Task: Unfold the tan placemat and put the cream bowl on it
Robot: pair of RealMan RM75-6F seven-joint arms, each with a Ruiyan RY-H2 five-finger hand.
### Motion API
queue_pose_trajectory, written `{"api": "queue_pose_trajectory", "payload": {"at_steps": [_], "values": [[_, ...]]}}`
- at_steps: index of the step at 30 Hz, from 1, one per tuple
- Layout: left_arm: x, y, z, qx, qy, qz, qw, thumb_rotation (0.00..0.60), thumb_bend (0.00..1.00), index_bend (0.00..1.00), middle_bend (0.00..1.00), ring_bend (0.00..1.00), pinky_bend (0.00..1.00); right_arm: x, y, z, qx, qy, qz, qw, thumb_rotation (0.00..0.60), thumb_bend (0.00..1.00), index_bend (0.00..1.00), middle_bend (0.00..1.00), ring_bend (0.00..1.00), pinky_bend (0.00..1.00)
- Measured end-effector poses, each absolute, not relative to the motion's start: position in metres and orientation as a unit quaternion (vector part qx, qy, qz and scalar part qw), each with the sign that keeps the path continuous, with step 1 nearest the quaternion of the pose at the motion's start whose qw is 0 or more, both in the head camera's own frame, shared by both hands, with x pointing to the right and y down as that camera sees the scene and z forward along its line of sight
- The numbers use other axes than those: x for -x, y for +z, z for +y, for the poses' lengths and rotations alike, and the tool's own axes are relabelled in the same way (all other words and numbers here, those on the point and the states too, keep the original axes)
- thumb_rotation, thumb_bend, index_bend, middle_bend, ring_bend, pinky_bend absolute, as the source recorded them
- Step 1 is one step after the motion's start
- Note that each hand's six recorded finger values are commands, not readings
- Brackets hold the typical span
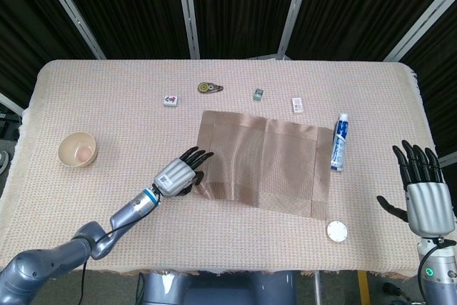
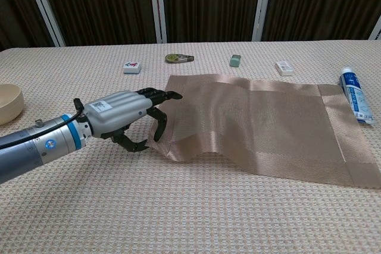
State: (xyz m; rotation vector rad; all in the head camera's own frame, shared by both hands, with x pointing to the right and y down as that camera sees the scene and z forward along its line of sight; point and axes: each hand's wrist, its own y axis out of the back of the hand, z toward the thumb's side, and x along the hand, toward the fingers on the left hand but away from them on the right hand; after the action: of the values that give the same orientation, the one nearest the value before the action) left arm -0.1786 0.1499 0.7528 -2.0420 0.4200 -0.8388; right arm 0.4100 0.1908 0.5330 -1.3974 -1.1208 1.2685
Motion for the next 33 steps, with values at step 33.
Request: {"api": "queue_pose_trajectory", "payload": {"at_steps": [33], "values": [[0.251,0.662,0.238,0.835,-0.289,0.024,0.468,0.6,0.48,0.67,0.0,0.0,0.0,-0.392,0.53,0.201,0.574,0.502,-0.44,0.475,0.6,0.0,0.0,0.0,0.0,0.0]]}}
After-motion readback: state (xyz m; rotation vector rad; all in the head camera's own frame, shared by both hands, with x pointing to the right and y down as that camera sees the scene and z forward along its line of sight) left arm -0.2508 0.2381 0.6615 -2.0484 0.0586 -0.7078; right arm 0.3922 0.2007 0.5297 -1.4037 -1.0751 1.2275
